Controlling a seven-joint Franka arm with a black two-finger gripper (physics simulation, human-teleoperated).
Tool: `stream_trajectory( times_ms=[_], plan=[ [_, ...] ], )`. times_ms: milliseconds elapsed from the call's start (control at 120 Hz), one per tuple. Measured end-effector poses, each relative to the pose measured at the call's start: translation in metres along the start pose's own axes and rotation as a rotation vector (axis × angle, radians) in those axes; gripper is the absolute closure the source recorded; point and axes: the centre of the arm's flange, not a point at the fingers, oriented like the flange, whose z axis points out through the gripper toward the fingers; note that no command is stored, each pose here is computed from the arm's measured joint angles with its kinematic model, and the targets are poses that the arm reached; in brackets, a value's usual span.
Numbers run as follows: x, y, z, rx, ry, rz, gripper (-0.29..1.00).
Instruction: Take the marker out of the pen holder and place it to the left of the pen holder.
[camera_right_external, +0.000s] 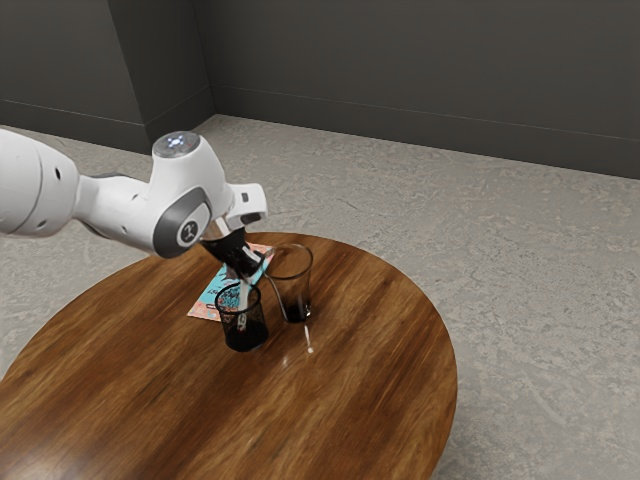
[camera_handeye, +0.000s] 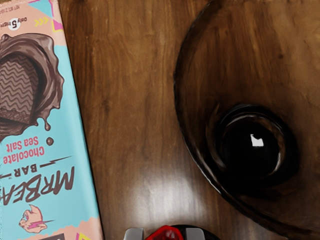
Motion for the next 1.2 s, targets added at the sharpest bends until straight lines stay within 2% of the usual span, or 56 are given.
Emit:
stream_trajectory(
  times_ms=[250, 375, 458, 608, 733, 817, 975, 1200],
  plan=[
    [0.013, -0.006, -0.112, -0.04, 0.151, -0.032, 0.77],
    [0.001, -0.018, -0.173, -0.048, 0.164, -0.044, 0.77],
    [-0.017, -0.033, -0.19, 0.024, 0.073, -0.035, 0.78],
    [-0.059, -0.085, -0.186, 0.175, -0.182, -0.133, 0.78],
    [-0.082, -0.096, -0.128, 0.304, -0.45, -0.201, 0.78],
    [-0.094, -0.1, -0.091, 0.371, -0.574, -0.245, 0.78],
    [-0.105, -0.104, -0.047, 0.438, -0.663, -0.3, 0.78],
    [-0.113, -0.121, -0.013, 0.389, -0.699, -0.348, 0.78]
  ],
)
